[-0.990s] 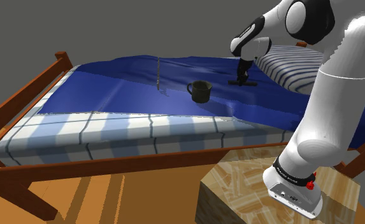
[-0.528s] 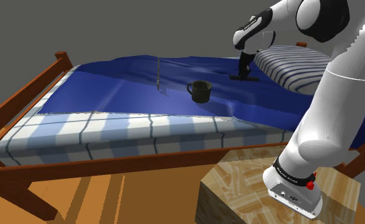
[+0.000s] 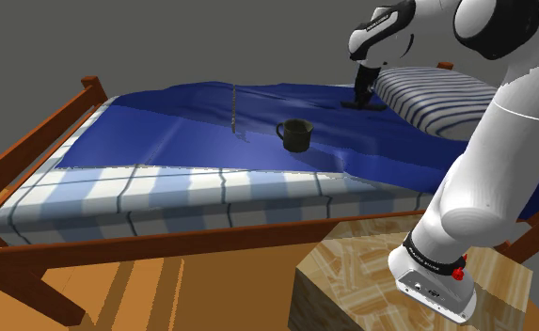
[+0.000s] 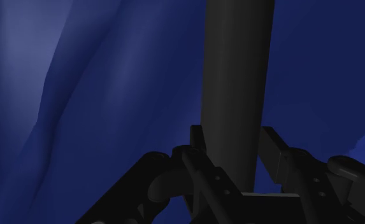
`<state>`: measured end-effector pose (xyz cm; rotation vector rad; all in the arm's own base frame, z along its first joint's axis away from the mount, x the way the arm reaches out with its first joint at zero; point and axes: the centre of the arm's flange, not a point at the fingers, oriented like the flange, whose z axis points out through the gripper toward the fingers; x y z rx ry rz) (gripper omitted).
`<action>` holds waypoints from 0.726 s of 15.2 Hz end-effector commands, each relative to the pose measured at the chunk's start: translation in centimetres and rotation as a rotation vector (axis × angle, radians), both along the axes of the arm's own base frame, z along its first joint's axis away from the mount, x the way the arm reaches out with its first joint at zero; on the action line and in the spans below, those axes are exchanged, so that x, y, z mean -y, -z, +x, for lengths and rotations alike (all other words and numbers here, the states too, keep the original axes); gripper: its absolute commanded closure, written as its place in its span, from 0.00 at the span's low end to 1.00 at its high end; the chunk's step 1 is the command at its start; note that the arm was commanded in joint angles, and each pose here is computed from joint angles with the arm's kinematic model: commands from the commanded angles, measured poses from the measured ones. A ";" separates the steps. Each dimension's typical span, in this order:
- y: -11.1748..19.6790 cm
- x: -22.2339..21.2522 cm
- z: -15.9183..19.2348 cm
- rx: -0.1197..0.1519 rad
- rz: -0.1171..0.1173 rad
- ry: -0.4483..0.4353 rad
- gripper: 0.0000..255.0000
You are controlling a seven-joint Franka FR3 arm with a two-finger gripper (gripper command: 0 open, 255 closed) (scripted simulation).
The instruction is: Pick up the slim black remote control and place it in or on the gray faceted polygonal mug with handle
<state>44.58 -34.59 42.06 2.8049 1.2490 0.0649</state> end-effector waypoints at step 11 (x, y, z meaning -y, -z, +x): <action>-6.3 -0.2 0.1 0.000 0.000 0.000 1.00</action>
